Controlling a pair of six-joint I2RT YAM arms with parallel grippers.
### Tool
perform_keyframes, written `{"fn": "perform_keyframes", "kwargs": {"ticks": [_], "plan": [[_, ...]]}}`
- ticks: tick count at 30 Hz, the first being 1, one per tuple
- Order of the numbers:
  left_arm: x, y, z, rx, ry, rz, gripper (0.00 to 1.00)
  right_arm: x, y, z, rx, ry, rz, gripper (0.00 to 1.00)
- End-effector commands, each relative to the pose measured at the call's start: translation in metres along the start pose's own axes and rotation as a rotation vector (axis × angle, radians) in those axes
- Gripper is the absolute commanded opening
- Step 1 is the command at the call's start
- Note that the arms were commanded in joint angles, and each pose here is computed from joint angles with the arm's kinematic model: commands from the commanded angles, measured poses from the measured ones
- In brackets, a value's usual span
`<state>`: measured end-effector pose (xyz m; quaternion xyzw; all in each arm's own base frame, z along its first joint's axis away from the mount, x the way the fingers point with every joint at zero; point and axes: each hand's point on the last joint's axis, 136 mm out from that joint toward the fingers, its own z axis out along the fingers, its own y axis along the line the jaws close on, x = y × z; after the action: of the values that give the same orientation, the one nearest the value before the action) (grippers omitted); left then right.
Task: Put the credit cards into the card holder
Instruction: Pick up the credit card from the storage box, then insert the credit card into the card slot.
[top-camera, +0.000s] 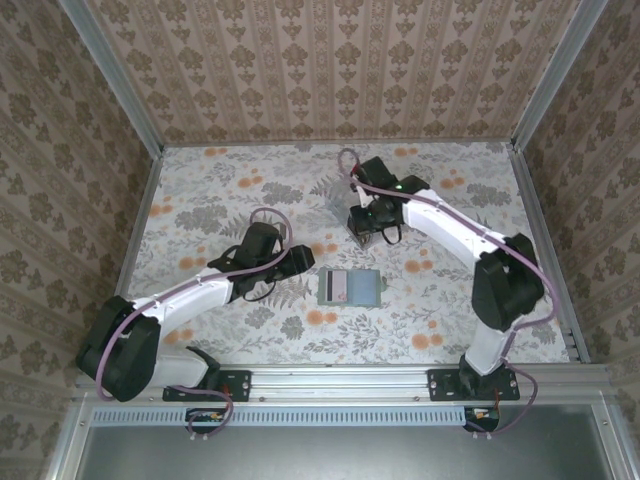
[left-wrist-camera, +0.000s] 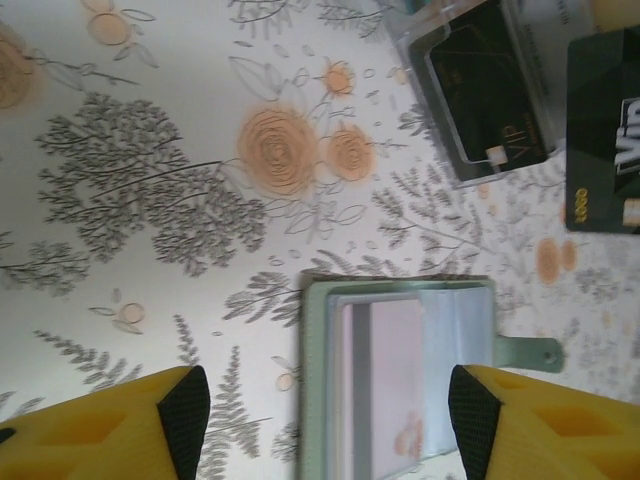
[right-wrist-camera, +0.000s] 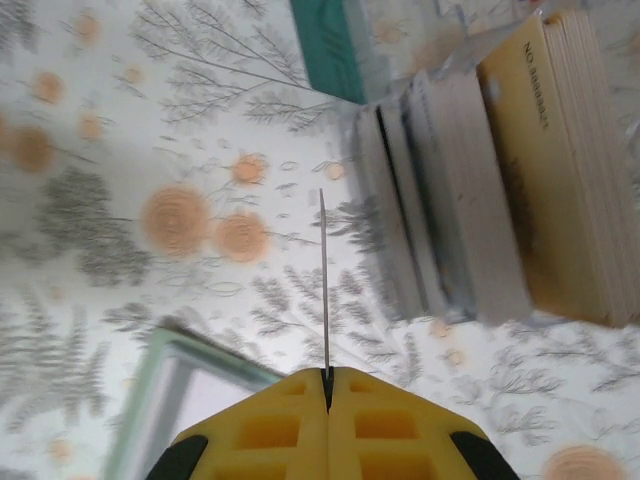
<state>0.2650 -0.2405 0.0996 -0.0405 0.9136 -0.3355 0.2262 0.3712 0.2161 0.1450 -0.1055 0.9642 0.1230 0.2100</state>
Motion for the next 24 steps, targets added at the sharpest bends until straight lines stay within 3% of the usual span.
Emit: {"fn": "perform_keyframes", "kwargs": {"ticks": [1, 11, 21, 24], "plan": [[-0.02, -0.039, -0.004, 0.165, -0.018, -0.031, 0.69, -0.009, 0.026, -0.034, -0.265, -0.093, 0.196, 0.0], [-0.043, -0.102, -0.006, 0.452, 0.03, -0.079, 0.7, 0.008, 0.041, -0.06, -0.568, -0.137, 0.46, 0.0], [-0.048, -0.12, 0.001, 0.553, 0.068, -0.126, 0.65, 0.011, 0.052, -0.073, -0.702, -0.141, 0.509, 0.0], [-0.046, -0.124, 0.001, 0.583, 0.087, -0.127, 0.58, 0.012, 0.054, -0.072, -0.721, -0.132, 0.513, 0.0]]}}
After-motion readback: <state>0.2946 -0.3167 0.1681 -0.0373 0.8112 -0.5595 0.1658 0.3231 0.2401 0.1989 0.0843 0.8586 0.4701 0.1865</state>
